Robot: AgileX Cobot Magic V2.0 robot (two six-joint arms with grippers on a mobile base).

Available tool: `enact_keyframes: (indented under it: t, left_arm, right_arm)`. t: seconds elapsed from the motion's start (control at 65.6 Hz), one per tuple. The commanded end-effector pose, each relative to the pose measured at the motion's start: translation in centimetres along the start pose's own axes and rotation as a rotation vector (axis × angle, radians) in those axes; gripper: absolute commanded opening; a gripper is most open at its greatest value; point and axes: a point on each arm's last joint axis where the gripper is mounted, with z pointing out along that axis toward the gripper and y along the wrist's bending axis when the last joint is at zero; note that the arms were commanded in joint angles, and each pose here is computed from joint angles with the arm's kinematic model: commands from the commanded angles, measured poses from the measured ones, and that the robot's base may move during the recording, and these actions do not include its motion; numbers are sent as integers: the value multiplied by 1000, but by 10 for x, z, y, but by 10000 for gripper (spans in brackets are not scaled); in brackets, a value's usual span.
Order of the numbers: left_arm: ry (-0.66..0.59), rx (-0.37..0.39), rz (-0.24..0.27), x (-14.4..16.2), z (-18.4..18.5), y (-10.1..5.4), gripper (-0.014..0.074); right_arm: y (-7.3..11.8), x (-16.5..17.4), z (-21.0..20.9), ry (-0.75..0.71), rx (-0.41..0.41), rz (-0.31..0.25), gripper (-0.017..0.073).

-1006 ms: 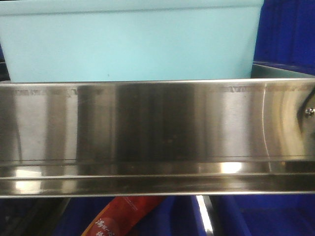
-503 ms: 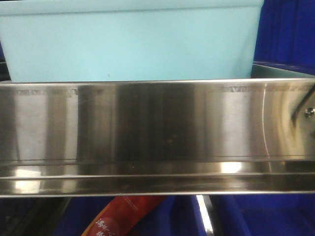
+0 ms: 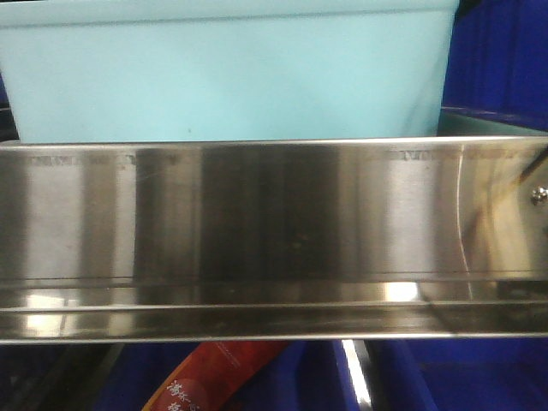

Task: Fetch blue bin and place on conveyor start
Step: 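Close both grippers on opposite side walls of the teal bin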

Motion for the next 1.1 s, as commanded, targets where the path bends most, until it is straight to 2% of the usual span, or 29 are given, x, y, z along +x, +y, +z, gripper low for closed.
enact_keyframes:
  t: [0.0, 0.213, 0.473, 0.655, 0.823, 1.082]
  left_arm:
    - [16, 14, 5, 1, 11, -3, 242]
    - [46, 17, 27, 4, 21, -7, 242]
    - [45, 38, 91, 10, 18, -26, 242]
    - [36, 11, 97, 8, 19, -21, 241]
    - [22, -32, 79, 6, 21, -16, 210]
    - [35, -35, 74, 6, 29, -16, 202]
  right_arm:
    - [-4, -3, 1, -4, 10, -4, 223]
    - [-4, -3, 2, 5, 11, -2, 223]
    - [-4, -5, -3, -1, 9, 1, 223]
    - [-4, -7, -5, -11, 5, 2, 223]
    - [-4, -7, -3, -8, 7, 2, 223]
    - [-4, -7, -3, -6, 8, 2, 223]
